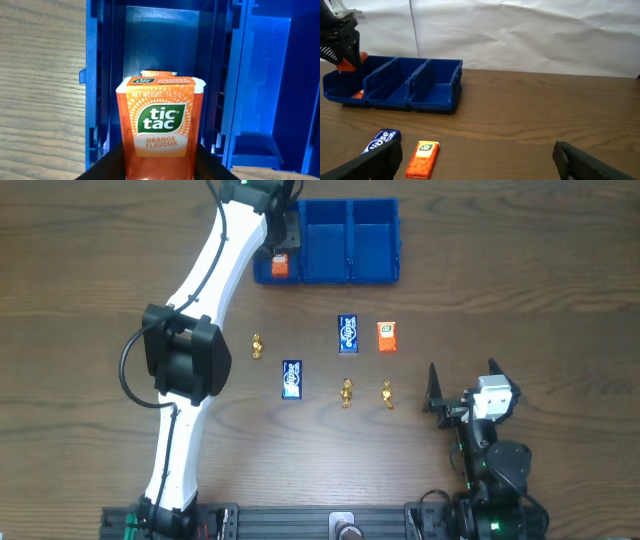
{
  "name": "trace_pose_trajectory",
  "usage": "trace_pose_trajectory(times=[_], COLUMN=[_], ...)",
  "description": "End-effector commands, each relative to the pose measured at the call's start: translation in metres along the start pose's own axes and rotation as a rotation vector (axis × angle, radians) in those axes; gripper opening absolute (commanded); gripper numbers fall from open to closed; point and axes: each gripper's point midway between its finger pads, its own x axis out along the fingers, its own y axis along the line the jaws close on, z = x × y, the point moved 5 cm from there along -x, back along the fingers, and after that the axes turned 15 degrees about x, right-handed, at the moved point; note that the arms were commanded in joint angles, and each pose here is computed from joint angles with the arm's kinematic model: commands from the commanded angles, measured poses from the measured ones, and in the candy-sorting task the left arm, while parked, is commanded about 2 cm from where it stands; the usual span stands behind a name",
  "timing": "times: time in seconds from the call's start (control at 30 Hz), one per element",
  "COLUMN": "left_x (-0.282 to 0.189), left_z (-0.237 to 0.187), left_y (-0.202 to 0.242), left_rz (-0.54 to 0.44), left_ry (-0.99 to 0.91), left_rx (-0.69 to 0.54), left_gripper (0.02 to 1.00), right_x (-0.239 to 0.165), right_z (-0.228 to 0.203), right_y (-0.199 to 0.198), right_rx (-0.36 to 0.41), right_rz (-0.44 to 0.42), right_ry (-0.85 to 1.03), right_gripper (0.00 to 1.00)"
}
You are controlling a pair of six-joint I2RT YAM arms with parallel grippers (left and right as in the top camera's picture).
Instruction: Sort Candies Into Trays
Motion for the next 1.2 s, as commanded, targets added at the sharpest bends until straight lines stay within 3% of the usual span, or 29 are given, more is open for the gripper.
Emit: trace_pose_trajectory(times=[0.03,0.13,0.37,0.57,0.73,0.9,1.2], left_x=[-0.010,-0.018,-0.080,-0.096,-0.077,-0.035,0.014], left_z=[0.008,0.013,0.025,-0.007,-0.051,-0.087,-0.119], left_y=[0.004,0.004,-0.035,-0.128,-0.202,-0.243,-0.247], left_rz=[-0.002,0.000,-0.042,-0.104,-0.126,-0.105,-0.065], left_ry=[-0.036,-0.057,-0.154,-0.124,-0.035,0.067,0.223], left_rx=[0.003,-0.015,-0.023,-0.021,0.027,0.033,0.014], left_gripper=[0.722,0.851,0.851,0.853,0.833,0.849,0.827], right_x=[0.000,0.000,0.000,0.000,0.000,0.000,0.000], right_z=[-0.001,0.000,-0.001,0.000,-0.001,-0.001,0.000], right_y=[-0.002,-0.002,-0.002,-0.002,-0.002,-0.002,-0.002], right_rx=[-0.011,-0.011,-0.011,-0.011,-0.011,-0.012,-0.011], right_rz=[-0.011,-0.011,-0.011,-0.011,-0.011,-0.011,-0.011], right_ry=[-0.001,-0.002,-0.001,-0.002,-0.001,-0.001,-0.002], right_gripper=[0.998,0.998,0.998,0.996,0.998,0.998,0.998])
